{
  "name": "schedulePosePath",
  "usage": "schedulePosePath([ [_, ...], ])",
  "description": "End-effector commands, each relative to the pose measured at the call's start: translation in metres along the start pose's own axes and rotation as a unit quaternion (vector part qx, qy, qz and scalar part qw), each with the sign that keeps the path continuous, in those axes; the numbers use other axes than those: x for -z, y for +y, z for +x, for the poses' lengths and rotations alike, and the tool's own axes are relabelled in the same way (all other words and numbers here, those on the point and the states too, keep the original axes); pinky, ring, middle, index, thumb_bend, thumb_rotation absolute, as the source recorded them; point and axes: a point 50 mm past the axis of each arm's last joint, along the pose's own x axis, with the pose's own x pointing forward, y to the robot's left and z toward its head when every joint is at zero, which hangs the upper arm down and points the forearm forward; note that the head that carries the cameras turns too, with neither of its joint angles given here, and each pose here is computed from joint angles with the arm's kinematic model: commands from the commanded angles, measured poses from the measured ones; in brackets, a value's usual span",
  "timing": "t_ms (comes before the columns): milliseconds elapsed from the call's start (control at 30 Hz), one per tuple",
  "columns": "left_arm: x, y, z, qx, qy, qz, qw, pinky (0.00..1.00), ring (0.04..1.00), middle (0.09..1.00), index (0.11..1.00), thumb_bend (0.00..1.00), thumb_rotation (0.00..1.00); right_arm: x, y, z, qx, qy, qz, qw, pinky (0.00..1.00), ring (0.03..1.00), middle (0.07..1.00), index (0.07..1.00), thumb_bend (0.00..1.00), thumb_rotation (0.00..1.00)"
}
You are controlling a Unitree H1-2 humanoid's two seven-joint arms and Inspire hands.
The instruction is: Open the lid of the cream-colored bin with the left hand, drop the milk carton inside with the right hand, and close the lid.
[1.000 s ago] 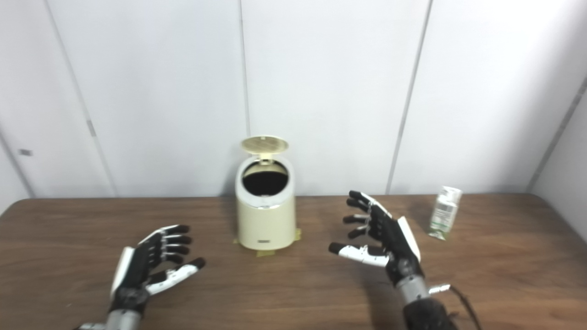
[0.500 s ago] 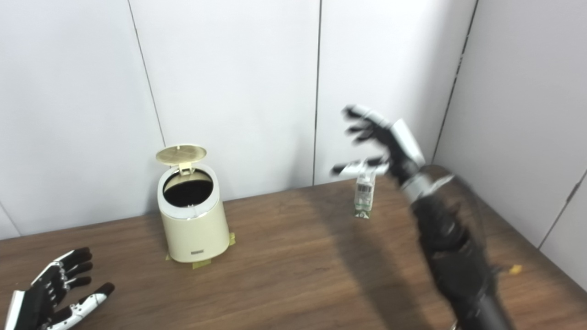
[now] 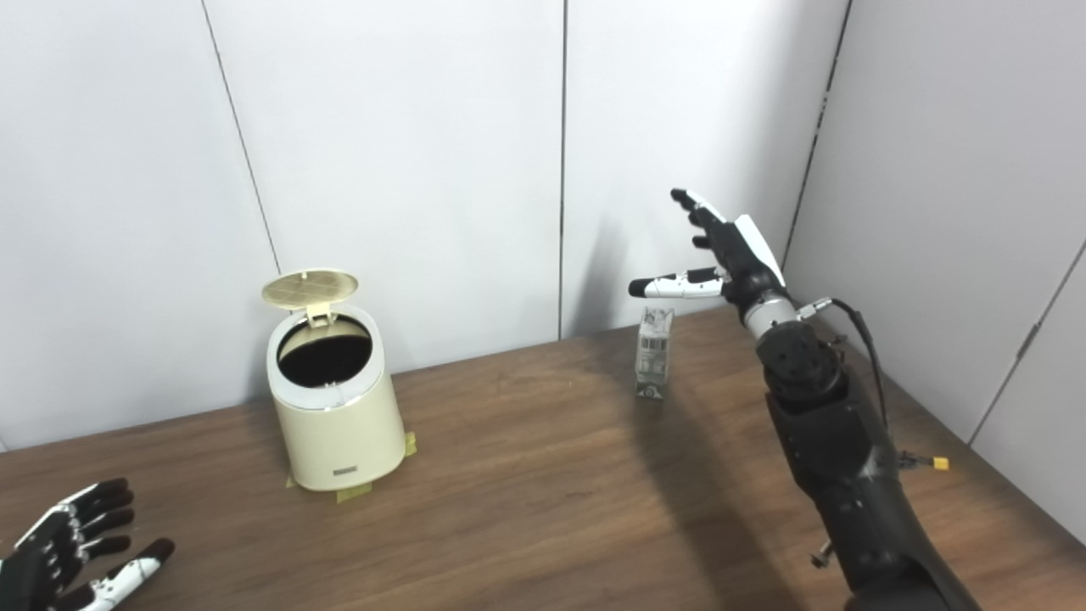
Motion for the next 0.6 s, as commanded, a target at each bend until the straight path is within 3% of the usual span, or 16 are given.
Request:
schedulePosePath([
  [0, -0.018, 0.011, 0.010, -0.011, -0.039, 0.014, 0.999, 0.67, 0.742, 0.758, 0.741, 0.70, 0.05, -0.020, -0.024, 0.015, 0.003, -0.041, 0.002, 0.999, 0.88, 0.949, 0.968, 0.925, 0.97, 0.29],
  [133, -0.020, 0.015, 0.008, -0.018, -0.040, 0.025, 0.999, 0.64, 0.732, 0.755, 0.728, 0.70, 0.02, 0.004, -0.017, 0.010, -0.036, -0.022, 0.031, 0.999, 0.89, 0.952, 0.983, 0.960, 0.99, 0.29],
  [300, -0.022, 0.018, 0.007, -0.019, -0.040, 0.038, 0.998, 0.65, 0.724, 0.738, 0.707, 0.70, 0.00, 0.029, -0.007, 0.004, -0.058, -0.005, 0.058, 0.997, 0.92, 0.954, 0.992, 0.980, 0.97, 0.25],
  [467, -0.025, 0.021, 0.005, -0.017, -0.036, 0.035, 0.999, 0.62, 0.708, 0.736, 0.699, 0.71, 0.00, 0.038, 0.002, -0.002, -0.078, 0.002, 0.065, 0.995, 0.93, 0.966, 0.988, 0.997, 1.00, 0.30],
  [567, -0.027, 0.021, 0.004, -0.013, -0.032, 0.033, 0.999, 0.62, 0.708, 0.739, 0.702, 0.71, 0.00, 0.043, 0.008, -0.007, -0.084, 0.009, 0.065, 0.994, 0.92, 0.977, 0.998, 1.000, 0.98, 0.29],
])
